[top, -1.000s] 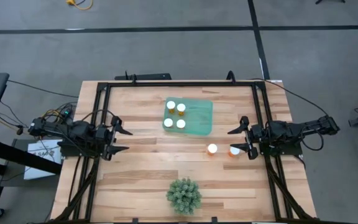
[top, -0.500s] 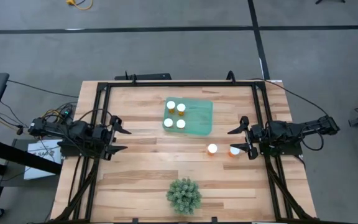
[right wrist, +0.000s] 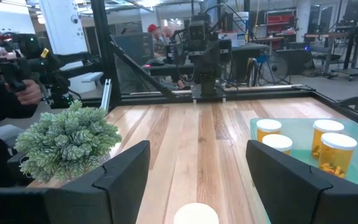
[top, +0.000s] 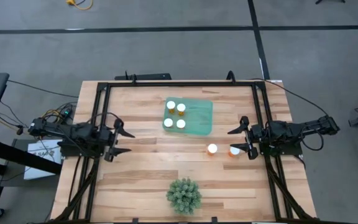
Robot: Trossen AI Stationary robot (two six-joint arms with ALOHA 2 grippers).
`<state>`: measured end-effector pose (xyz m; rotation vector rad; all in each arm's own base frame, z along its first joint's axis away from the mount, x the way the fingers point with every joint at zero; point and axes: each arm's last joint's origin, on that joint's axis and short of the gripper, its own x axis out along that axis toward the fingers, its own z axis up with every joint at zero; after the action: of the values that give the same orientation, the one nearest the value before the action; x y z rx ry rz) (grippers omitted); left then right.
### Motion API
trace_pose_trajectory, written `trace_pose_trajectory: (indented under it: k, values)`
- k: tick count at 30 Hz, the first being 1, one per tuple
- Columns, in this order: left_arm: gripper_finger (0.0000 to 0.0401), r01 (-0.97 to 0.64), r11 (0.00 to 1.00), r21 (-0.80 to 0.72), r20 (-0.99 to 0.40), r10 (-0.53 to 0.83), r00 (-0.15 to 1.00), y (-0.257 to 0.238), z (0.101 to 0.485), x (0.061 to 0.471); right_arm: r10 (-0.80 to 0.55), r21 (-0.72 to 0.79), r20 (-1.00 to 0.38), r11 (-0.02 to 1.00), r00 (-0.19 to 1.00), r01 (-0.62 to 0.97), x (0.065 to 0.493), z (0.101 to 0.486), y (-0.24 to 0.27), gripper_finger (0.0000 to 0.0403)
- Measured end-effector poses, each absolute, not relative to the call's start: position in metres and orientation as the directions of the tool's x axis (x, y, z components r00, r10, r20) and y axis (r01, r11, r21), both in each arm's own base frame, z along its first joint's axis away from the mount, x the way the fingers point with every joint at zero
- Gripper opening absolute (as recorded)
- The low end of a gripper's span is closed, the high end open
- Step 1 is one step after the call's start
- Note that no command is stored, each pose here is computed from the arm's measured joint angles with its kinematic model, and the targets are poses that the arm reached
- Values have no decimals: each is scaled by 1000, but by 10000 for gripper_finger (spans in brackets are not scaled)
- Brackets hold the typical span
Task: Pick and place pill bottles into a basket
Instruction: Put the orange pill bottle into the green bin
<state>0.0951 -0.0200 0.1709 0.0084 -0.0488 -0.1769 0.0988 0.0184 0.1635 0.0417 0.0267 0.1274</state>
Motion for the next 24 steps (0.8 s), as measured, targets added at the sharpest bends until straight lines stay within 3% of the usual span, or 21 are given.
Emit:
trace_pose_trajectory:
  k: [24]
  values:
    - [270, 183, 982, 42, 39, -184, 982, -20, 170, 95, 127, 46, 9, 991, 992, -127, 99, 167, 18, 260]
